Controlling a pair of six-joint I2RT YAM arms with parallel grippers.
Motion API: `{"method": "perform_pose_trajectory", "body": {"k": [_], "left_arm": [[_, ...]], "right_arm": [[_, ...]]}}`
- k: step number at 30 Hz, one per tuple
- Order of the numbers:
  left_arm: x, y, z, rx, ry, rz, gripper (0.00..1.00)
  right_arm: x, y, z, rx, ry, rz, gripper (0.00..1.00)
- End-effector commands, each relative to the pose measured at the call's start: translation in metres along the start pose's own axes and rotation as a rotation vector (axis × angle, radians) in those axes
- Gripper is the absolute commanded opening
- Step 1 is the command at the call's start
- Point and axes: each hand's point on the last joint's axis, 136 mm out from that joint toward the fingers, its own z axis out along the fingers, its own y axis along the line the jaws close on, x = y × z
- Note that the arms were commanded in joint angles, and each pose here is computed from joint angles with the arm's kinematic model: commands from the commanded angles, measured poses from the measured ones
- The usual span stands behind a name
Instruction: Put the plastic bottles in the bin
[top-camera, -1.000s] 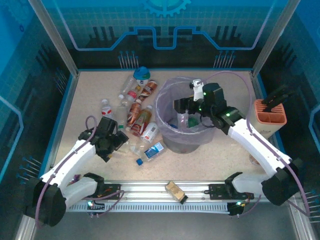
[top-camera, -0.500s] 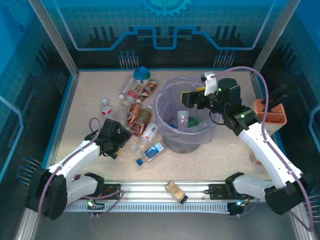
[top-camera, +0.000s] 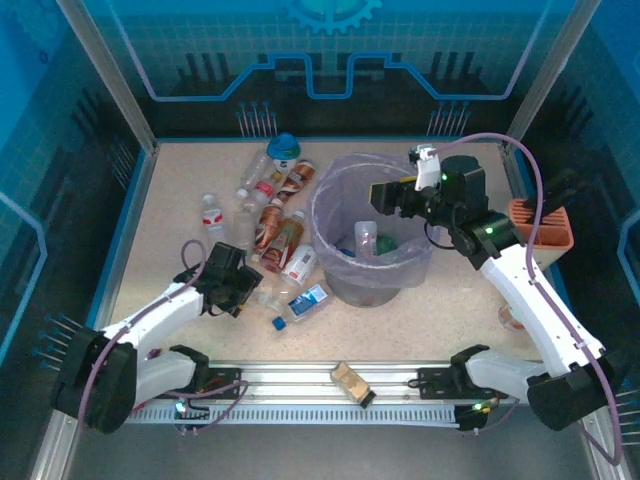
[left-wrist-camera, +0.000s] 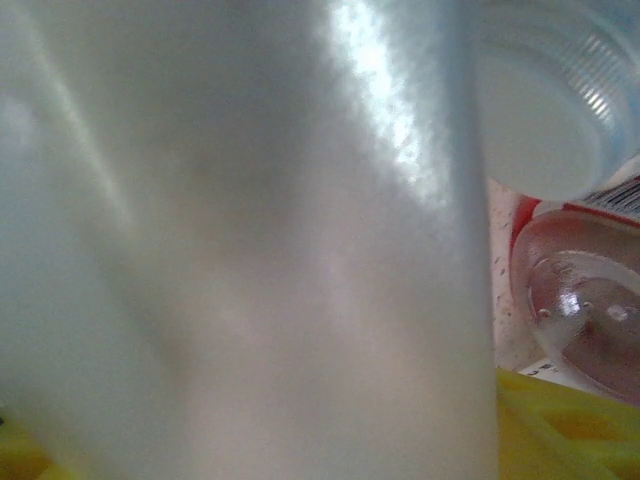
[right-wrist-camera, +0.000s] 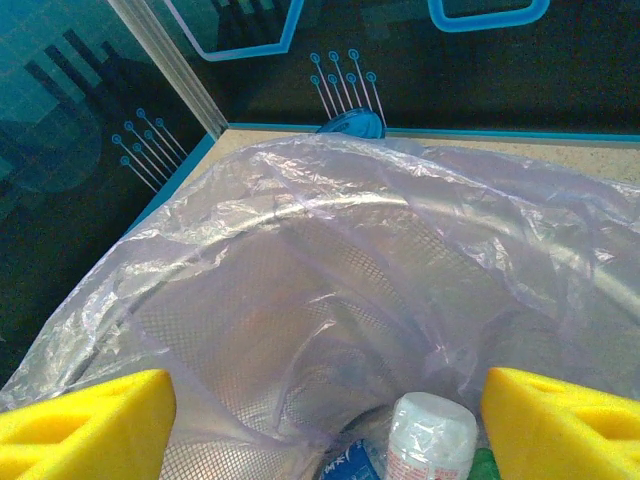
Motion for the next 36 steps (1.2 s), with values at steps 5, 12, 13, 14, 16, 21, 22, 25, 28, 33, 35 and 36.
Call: {"method": "perform_pose_trajectory", "body": {"k": [5,12,13,14,16,21,22,25,28,33,35,36], "left_arm": [[-0.007,0.005,-0.019,-0.004,-0.061,0.019,0.54],[-0.012,-0.009,-0.036,0.055,-0.096,0.076,0.45],[-0.013,-0.012,-0.04,0.064,-0.102,0.09,0.44],[-0.014,-0.015,-0.045,0.074,-0.11,0.106,0.44],[-0.019,-0.023,-0.062,0.091,-0.143,0.147,0.44],[-0.031,-0.044,-0.101,0.122,-0.22,0.247,0.42],[-0.033,-0.05,-0.108,0.13,-0.228,0.265,0.41],[-0.028,-0.083,-0.126,0.24,-0.217,0.356,0.38],[-0.017,-0.132,-0.151,0.418,-0.196,0.494,0.38],[0.016,-0.199,-0.201,0.718,-0.139,0.712,0.28],[0.032,-0.215,-0.214,0.782,-0.114,0.809,0.26],[0.042,-0.22,-0.218,0.814,-0.092,0.862,0.26]], "right_arm": [[-0.015,0.006,-0.008,-0.054,-0.035,0.034,0.81],[-0.021,0.011,-0.006,-0.086,-0.036,0.048,0.81],[-0.022,0.011,-0.005,-0.09,-0.035,0.051,0.81],[-0.024,0.012,-0.006,-0.096,-0.041,0.053,0.81],[-0.027,0.015,-0.006,-0.107,-0.048,0.059,0.81],[-0.032,0.019,-0.009,-0.119,-0.054,0.056,0.81],[-0.033,0.02,-0.01,-0.123,-0.054,0.057,0.81],[-0.04,0.027,-0.013,-0.153,-0.062,0.058,0.81],[-0.048,0.041,-0.013,-0.208,-0.056,0.06,0.81],[-0.056,0.077,-0.006,-0.319,-0.024,0.019,0.81],[-0.059,0.094,-0.002,-0.358,-0.008,-0.005,0.84],[-0.059,0.101,0.002,-0.378,0.004,-0.01,0.88]]}}
